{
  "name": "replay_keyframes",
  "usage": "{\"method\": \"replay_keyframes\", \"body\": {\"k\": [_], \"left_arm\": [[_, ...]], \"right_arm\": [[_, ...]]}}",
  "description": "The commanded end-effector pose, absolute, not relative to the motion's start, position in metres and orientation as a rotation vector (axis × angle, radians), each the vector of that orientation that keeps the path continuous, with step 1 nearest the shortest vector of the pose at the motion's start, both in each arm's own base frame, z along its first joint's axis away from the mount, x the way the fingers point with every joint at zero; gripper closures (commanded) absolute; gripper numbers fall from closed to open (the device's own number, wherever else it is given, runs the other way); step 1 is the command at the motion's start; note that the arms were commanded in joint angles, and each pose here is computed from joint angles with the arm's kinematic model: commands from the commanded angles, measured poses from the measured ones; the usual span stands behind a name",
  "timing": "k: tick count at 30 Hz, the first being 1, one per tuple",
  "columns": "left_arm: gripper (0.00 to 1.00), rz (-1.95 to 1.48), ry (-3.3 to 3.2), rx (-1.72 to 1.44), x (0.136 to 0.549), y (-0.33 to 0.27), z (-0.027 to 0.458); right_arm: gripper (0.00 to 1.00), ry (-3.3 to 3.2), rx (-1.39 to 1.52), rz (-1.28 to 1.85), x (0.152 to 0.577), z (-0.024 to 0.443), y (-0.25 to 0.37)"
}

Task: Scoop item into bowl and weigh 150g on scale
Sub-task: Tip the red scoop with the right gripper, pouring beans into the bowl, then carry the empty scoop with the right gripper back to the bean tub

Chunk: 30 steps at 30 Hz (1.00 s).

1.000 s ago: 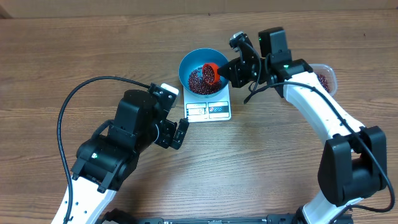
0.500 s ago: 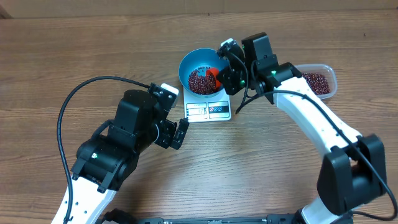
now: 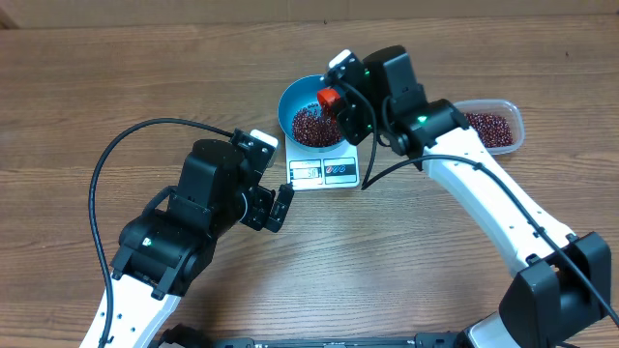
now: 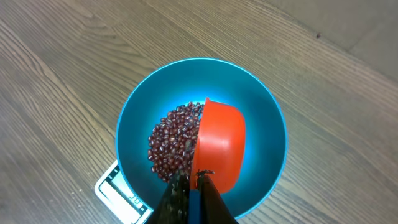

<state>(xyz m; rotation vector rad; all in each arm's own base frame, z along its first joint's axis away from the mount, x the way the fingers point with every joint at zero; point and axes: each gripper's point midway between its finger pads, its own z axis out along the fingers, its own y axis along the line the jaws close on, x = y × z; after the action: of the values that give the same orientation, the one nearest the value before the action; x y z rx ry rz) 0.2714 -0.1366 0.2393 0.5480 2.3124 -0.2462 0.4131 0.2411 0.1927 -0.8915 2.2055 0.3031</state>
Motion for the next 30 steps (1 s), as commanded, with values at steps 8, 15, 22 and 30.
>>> {"method": "replay_keyframes", "body": {"k": [8, 15, 22, 30], "left_arm": [[0.0, -0.245, 2.31, 0.545, 0.27, -0.137, 0.239], [0.0, -0.245, 2.31, 0.545, 0.27, -0.137, 0.239], [0.0, -0.245, 2.31, 0.545, 0.27, -0.137, 0.239], [0.0, -0.245, 2.31, 0.545, 0.27, -0.137, 0.239]], "right_arm": [[0.96, 2.119, -0.928, -0.014, 0.414, 0.213, 0.247], [0.96, 2.116, -0.922, -0.067, 0.414, 0.214, 0.245], [0.96, 2.119, -0.929, -0.025, 0.409, 0.215, 0.249], [0.96, 2.091, -0.861, 0.053, 0.393, 0.252, 0.238]]}}
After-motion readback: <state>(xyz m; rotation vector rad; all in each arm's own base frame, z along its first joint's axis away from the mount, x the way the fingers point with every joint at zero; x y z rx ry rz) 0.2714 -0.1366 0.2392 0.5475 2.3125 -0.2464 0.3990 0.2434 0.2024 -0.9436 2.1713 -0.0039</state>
